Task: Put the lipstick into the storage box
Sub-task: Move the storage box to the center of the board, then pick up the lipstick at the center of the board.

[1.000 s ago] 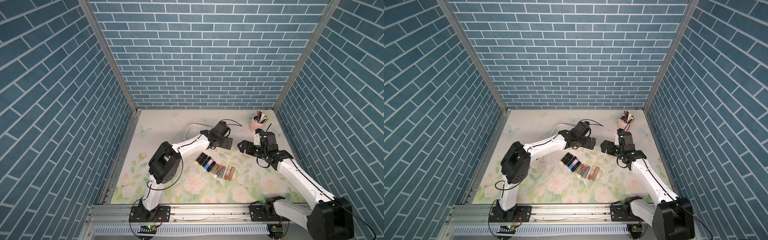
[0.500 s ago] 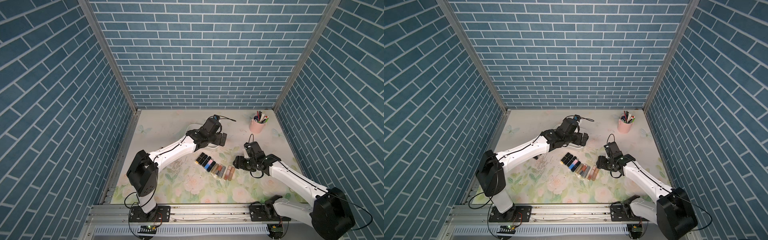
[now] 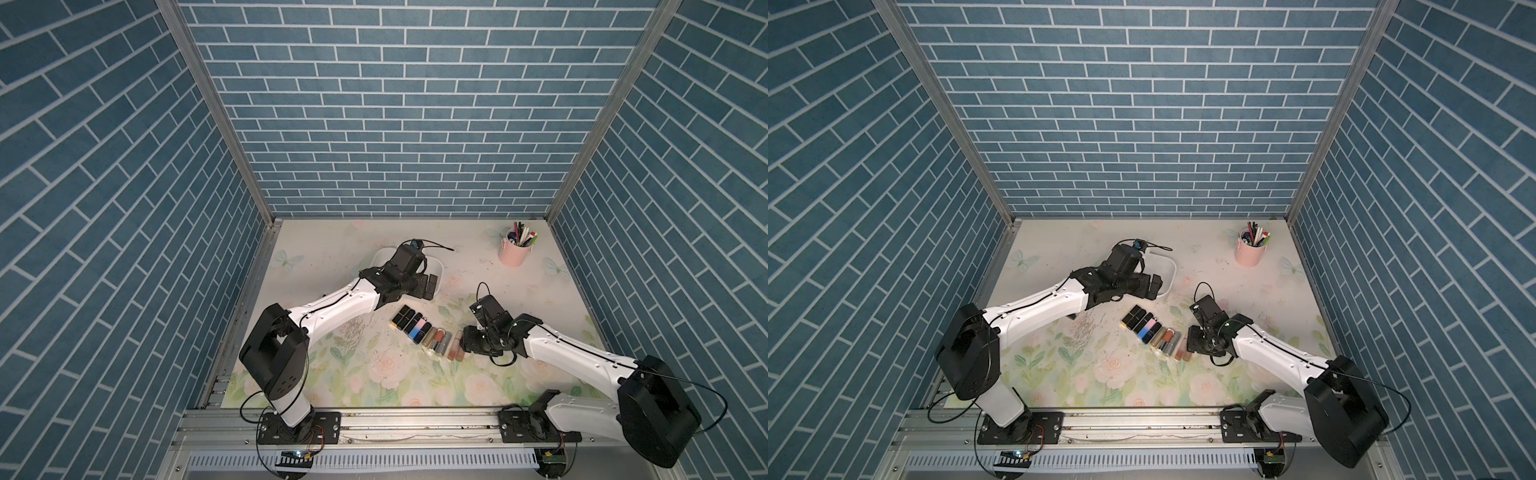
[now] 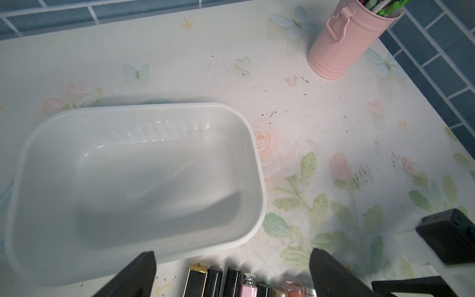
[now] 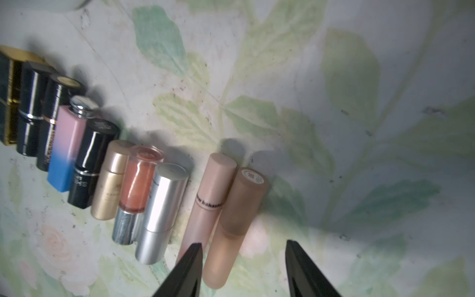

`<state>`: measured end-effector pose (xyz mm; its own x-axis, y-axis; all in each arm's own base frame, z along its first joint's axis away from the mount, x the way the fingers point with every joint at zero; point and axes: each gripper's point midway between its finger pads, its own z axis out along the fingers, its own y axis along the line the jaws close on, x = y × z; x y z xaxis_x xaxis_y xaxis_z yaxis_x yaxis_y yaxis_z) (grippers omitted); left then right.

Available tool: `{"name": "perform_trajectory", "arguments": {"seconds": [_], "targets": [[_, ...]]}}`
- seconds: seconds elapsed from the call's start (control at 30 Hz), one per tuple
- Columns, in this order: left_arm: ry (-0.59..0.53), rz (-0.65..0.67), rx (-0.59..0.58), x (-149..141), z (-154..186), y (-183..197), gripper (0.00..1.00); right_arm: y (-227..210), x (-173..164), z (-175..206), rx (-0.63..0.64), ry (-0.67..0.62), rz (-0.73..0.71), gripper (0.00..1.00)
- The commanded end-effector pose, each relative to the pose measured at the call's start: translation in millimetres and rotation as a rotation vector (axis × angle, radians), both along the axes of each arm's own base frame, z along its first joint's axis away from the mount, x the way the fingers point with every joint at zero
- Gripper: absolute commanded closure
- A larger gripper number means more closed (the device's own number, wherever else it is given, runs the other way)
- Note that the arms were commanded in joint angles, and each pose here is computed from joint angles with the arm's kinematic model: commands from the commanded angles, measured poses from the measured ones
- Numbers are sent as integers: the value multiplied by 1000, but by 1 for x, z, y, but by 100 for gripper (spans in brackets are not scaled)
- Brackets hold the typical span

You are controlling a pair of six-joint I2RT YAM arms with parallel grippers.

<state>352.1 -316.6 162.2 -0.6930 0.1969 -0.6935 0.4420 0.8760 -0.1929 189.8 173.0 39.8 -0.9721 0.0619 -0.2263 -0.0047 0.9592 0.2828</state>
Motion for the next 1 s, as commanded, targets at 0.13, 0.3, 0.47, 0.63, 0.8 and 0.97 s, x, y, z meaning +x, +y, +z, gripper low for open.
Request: {"name": "perform_trajectory", "arguments": {"seconds": [0.13, 0.3, 0.47, 0.63, 0.8, 0.97], "targets": [[-20, -9, -13, 0, 5, 8, 0, 7, -2, -4, -53, 6, -13, 46], [-20, -3, -9, 0, 4, 14, 0, 12, -5, -12, -85, 21, 14, 48], [-24, 9, -15, -1, 6, 21, 0, 12, -6, -15, -99, 23, 16, 54], [-23, 11, -24, -1, 8, 22, 1, 9, -9, -16, -106, 25, 13, 59], [-8, 6, -40, -2, 4, 23, 0, 7, -11, -23, -113, 28, 21, 64], [53, -26, -161, -4, 6, 19, 0, 11, -12, -29, -104, 38, 35, 77]]}}
